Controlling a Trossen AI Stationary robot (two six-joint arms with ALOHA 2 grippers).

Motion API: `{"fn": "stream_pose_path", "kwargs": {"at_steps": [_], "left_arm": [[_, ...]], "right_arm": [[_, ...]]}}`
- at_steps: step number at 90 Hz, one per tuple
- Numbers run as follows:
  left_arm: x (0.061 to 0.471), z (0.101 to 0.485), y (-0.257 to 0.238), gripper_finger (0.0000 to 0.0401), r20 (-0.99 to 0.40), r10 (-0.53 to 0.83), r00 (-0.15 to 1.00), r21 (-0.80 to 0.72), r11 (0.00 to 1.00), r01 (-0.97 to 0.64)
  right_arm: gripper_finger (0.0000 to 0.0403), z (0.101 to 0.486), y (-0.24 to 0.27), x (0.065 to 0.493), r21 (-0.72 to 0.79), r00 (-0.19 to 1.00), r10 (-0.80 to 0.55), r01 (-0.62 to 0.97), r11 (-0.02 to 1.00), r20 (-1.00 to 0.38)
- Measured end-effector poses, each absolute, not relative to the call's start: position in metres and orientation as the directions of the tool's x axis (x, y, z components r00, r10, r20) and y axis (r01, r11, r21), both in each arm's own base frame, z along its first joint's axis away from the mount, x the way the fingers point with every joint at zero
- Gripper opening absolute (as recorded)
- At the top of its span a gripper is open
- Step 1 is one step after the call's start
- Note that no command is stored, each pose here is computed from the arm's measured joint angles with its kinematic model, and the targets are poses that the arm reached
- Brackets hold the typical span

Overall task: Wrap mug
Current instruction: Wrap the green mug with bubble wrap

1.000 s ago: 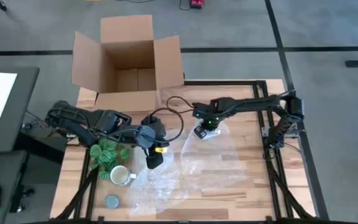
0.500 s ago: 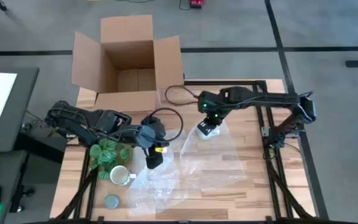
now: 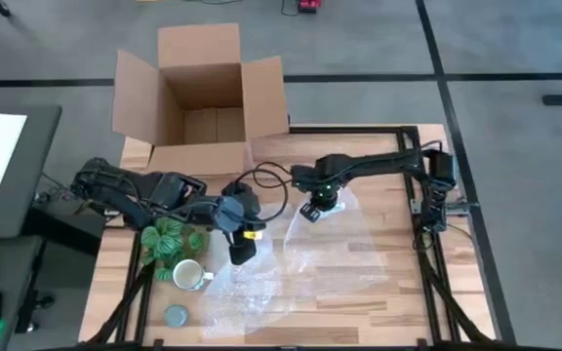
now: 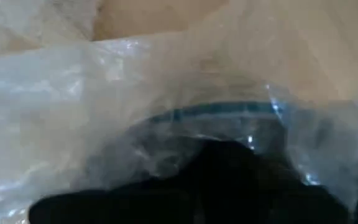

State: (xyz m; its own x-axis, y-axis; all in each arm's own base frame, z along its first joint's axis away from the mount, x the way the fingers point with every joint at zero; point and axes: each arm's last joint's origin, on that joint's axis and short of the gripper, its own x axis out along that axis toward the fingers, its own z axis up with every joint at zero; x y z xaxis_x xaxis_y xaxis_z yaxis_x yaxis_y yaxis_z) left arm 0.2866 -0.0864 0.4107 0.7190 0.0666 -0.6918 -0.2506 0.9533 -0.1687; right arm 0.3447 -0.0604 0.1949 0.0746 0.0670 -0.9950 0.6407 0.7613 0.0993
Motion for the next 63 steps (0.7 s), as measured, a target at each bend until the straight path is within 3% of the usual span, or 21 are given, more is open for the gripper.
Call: {"fn": "stream_pose_path", "kwargs": {"at_steps": [29,39,52,63], "left_arm": [[0.287,0.411,-0.086,0.0,-0.692,0.067,0.719,-0.164,0.955,-0.246],[0.287,0.411,-0.086,0.0,-0.692,0.066,0.719,-0.159,0.957,-0.241],[0.287,0.411,-0.086,0.0,-0.692,0.066,0.719,-0.144,0.963,-0.227],[0.287,0.411,-0.087,0.0,-0.693,0.064,0.718,-0.143,0.964,-0.225]], "right_arm": [[0.0,0.303,-0.033,0.311,0.213,0.306,0.04,0.557,0.803,-0.951],[0.0,0.332,-0.003,0.29,0.281,0.399,0.113,0.393,0.876,-0.91],[0.0013,0.322,0.044,0.27,0.302,0.347,0.249,0.106,0.948,-0.904],[0.0061,0.289,0.079,0.261,0.337,0.269,0.328,-0.016,0.941,-0.905]]}}
